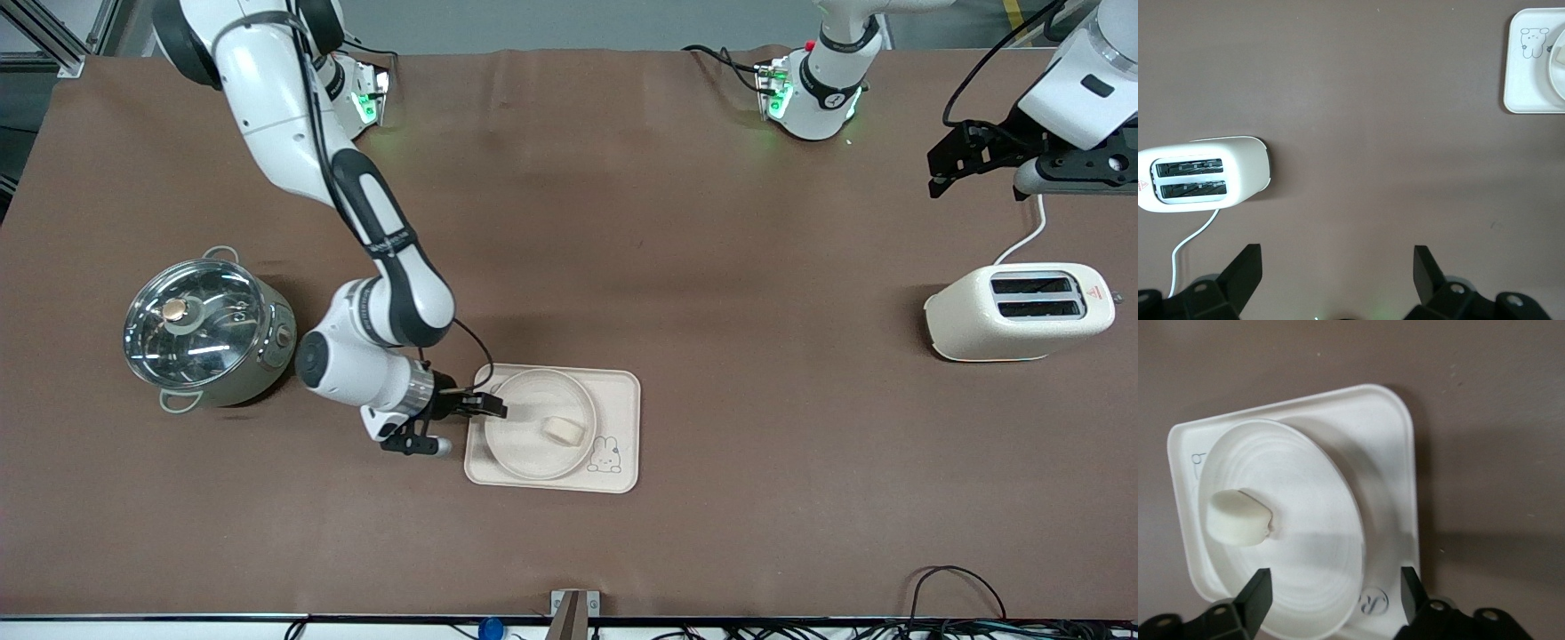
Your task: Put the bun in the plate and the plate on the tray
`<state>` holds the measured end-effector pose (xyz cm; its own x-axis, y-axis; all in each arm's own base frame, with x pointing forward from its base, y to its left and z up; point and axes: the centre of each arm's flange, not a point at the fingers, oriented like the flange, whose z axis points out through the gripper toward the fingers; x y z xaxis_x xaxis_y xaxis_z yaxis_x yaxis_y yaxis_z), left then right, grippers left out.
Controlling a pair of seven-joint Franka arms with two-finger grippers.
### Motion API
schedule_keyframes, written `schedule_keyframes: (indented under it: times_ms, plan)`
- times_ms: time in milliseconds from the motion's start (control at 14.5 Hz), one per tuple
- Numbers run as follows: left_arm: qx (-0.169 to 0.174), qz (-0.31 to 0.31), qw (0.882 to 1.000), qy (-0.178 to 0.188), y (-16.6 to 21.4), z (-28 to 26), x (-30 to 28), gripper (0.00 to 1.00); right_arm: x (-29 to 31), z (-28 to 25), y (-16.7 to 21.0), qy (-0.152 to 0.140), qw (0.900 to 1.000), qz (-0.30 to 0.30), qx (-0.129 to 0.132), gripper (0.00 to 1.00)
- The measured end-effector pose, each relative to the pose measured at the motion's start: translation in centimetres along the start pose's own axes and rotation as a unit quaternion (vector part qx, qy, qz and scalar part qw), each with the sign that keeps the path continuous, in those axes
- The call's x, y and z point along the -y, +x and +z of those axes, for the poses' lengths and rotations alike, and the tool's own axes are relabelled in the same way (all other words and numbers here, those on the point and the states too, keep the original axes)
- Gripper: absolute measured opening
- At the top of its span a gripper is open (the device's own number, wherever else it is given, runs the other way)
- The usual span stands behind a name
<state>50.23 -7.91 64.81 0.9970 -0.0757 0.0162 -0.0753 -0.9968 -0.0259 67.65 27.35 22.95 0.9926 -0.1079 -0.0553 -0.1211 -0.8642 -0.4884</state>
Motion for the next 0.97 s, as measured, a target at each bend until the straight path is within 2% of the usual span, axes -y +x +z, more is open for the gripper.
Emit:
schedule_keyframes:
  times_ms: [69,207,414,621,966]
  plan:
    - [0.0,0.0,1.0,0.0,0.0,0.0,0.0,1.0,-0.9,-3.2,0.8,-0.013,1.0,-0.004,0.013,0.99]
    - [0.0,-0.001,1.0,0.0,0.0,0.0,0.1,1.0,-3.2,-11.3,2.2,-0.054,0.998,-0.019,0.027,1.0]
    - [-0.001,-0.002,1.0,0.0,0.1,0.0,0.2,1.0,-5.7,-24.3,1.9,-0.112,0.993,-0.038,0.021,1.0]
    - [-0.002,-0.002,1.0,0.0,0.2,0.0,0.2,1.0,-8.3,-35.8,-0.8,-0.159,0.984,-0.076,0.019,1.0]
    - [-0.003,-0.002,1.0,-0.001,0.2,0.0,0.2,1.0,-10.5,-48.4,-6.6,-0.247,0.964,-0.097,0.014,1.0]
